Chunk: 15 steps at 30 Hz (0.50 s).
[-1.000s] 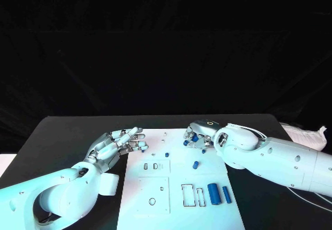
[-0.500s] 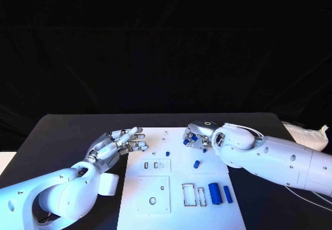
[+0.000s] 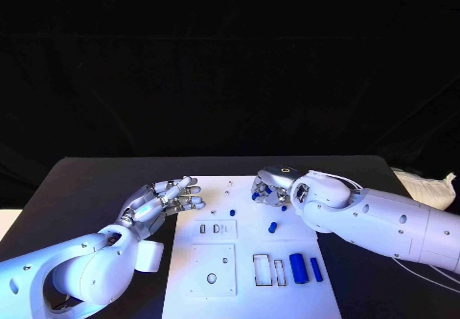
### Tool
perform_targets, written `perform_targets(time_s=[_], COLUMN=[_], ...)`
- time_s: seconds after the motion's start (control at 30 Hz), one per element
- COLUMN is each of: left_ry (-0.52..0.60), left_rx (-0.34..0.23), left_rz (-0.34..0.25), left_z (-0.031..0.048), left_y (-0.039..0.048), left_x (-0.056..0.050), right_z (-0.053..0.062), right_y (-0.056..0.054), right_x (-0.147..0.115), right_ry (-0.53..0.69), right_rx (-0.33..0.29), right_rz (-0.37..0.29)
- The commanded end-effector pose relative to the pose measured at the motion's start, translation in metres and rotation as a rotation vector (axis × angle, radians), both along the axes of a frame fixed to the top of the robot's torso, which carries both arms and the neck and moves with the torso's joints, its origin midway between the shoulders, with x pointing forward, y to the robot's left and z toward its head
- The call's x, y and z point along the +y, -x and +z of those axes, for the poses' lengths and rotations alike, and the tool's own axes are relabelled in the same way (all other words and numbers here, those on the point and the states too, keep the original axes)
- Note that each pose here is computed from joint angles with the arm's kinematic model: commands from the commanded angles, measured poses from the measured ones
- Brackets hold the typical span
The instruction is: Assemble the parts on the task board
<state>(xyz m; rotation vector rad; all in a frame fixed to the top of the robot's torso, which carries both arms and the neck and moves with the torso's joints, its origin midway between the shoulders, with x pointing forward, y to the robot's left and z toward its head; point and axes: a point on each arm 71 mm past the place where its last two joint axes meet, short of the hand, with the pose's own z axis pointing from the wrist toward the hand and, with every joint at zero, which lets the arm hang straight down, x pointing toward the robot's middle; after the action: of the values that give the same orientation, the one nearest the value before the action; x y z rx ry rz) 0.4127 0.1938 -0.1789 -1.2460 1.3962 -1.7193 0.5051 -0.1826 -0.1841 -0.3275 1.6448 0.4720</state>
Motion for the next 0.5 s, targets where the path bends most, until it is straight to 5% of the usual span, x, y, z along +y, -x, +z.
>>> perform_targets(time_s=[0.03, 0.5], left_ry=[0.014, 0.013], left_rx=[-0.002, 0.003], left_rz=[-0.021, -0.024], left_z=[0.0015, 0.0010], left_y=[0.0005, 0.0003], left_x=[-0.002, -0.003], right_z=[0.007, 0.024], right_y=[0.002, -0.013], right_x=[0.002, 0.021], right_ry=[-0.051, -0.134], right_rx=[-0.071, -0.152], right_rz=[-0.006, -0.038])
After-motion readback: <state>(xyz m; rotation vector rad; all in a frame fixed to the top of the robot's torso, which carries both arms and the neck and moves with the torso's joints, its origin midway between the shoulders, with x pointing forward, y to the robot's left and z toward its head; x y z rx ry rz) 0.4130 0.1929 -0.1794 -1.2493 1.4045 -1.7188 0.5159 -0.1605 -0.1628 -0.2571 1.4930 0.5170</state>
